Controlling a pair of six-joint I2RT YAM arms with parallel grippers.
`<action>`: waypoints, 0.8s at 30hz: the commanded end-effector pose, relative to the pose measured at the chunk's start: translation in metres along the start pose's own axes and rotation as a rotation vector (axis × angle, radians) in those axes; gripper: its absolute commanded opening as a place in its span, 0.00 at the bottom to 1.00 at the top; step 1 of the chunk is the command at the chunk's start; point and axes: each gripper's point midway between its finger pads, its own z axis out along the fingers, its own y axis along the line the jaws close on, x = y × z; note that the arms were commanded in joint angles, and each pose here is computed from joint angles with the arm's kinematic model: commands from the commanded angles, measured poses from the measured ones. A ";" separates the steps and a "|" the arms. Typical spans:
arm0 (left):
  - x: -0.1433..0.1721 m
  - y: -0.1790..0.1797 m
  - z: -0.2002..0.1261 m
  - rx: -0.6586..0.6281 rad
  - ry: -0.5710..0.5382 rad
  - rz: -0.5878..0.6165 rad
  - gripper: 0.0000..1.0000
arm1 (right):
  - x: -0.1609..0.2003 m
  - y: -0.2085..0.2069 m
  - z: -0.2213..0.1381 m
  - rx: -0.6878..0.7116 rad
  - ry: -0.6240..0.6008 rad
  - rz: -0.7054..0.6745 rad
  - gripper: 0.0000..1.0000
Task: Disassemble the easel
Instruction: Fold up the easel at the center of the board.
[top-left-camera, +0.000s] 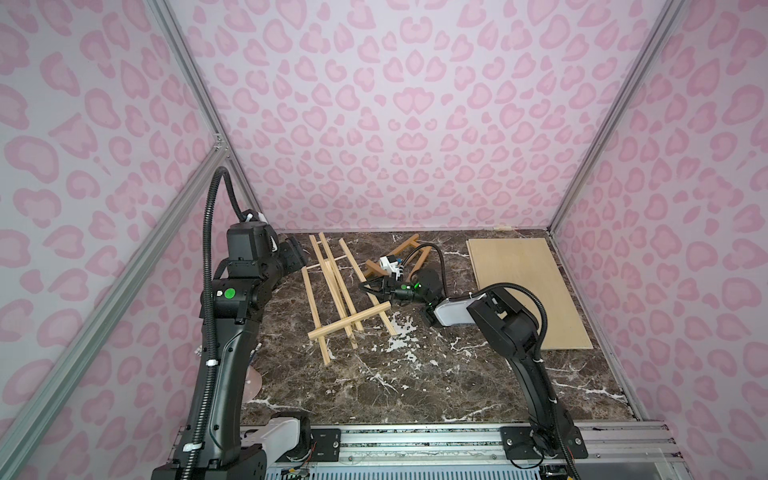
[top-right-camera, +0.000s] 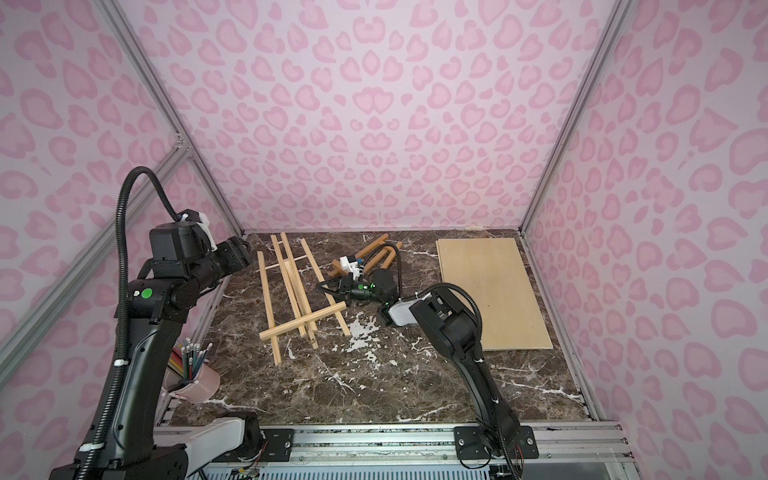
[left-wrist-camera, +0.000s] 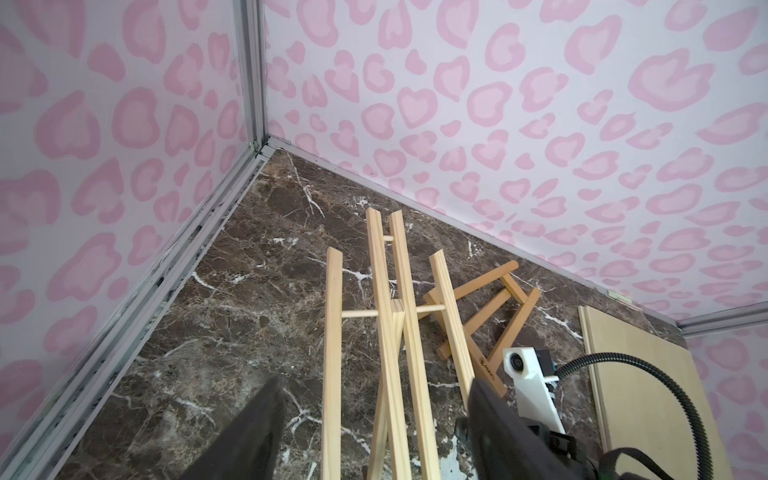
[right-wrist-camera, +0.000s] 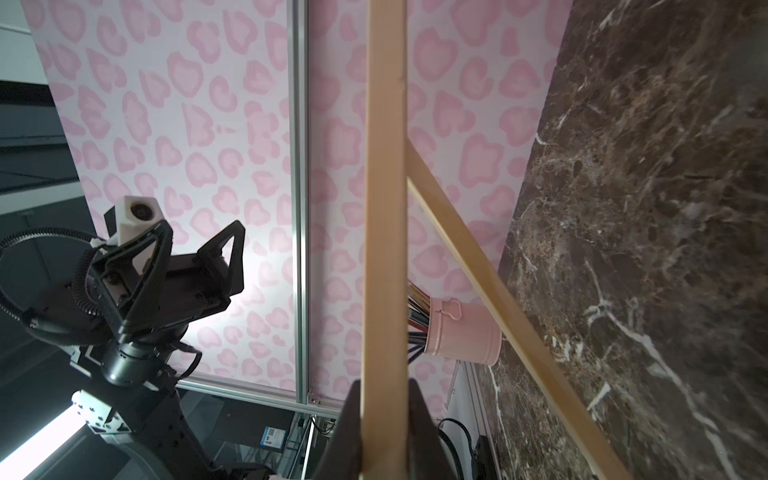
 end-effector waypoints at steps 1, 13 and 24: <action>-0.001 0.002 0.004 -0.012 -0.012 0.008 0.70 | -0.011 0.006 0.009 -0.051 -0.035 -0.011 0.00; 0.014 -0.001 0.017 0.025 0.023 -0.008 0.69 | -0.029 -0.067 0.032 0.220 -0.093 -0.070 0.00; 0.039 0.000 0.050 0.013 0.144 -0.043 0.66 | -0.030 -0.127 0.046 0.409 -0.083 -0.170 0.00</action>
